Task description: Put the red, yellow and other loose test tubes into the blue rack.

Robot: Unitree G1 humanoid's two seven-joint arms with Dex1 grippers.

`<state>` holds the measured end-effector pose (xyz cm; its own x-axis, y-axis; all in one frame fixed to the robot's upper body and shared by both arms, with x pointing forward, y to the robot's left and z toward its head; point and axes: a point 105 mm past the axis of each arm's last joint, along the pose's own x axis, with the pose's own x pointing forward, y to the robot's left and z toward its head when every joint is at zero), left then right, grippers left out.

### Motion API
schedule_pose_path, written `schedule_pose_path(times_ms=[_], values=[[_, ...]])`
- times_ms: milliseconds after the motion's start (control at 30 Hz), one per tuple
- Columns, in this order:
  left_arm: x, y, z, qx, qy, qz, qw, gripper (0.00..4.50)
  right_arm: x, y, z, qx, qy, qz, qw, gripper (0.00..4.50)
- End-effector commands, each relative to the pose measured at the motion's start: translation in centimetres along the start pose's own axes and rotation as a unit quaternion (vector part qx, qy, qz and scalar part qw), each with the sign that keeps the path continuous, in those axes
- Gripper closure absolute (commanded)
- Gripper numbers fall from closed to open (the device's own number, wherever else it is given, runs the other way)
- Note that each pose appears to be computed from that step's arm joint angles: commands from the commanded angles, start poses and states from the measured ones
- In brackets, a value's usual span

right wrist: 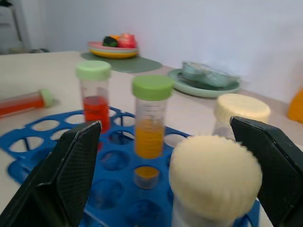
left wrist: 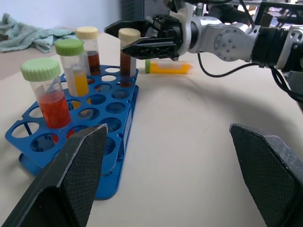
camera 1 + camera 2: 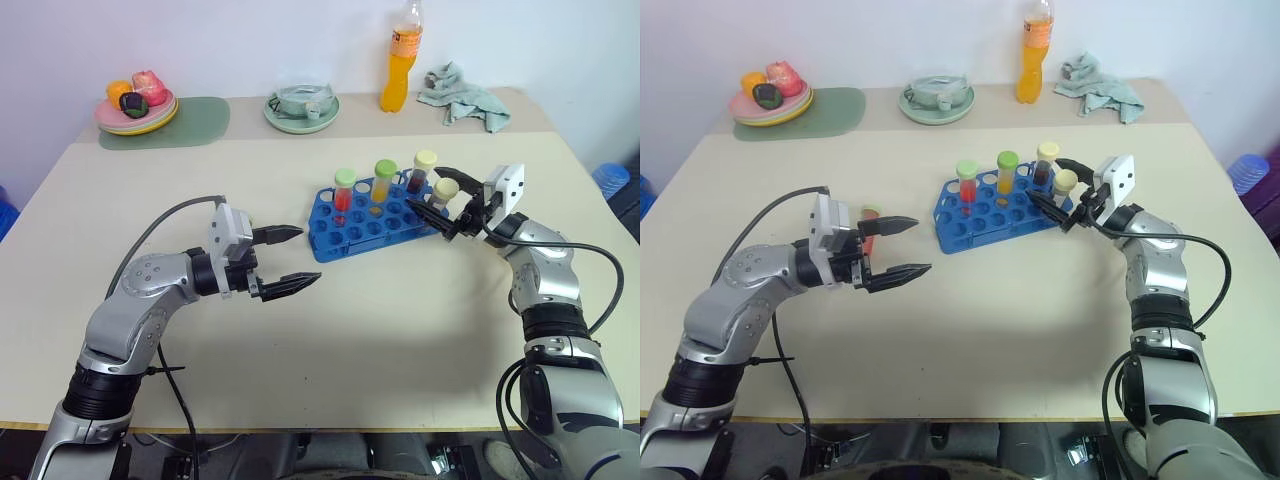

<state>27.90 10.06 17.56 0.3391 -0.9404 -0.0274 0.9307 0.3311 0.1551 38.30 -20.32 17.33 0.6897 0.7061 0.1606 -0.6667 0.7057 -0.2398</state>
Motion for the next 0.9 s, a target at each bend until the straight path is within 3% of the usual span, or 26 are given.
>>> schedule_pose_path(times_ms=[33,367,533,600,733,900], values=[[-0.2,0.0,0.8,0.017,-0.010,0.003,1.000,0.24,0.1,-1.0,1.6,-0.030,-0.021,-0.023,0.999,0.05],[0.0,0.0,0.7,0.015,-0.012,0.000,1.000,0.24,-3.4,-4.6,4.6,-0.040,-0.038,-0.109,0.993,0.05],[0.3,-0.1,0.7,0.013,-0.014,-0.005,1.000,0.24,-5.2,-4.8,6.9,0.009,-0.041,-0.098,0.994,0.05],[0.3,-0.1,0.7,0.014,-0.015,-0.006,1.000,0.24,-5.7,-3.8,6.9,0.010,-0.008,-0.064,0.998,0.05],[0.4,0.0,0.7,0.014,-0.016,-0.008,1.000,0.24,-6.9,-3.7,6.3,0.014,0.061,-0.073,0.995,0.05],[0.6,0.0,0.6,0.012,-0.016,-0.010,1.000,0.24,-9.1,-5.4,2.7,0.017,0.250,-0.174,0.952,0.05]])
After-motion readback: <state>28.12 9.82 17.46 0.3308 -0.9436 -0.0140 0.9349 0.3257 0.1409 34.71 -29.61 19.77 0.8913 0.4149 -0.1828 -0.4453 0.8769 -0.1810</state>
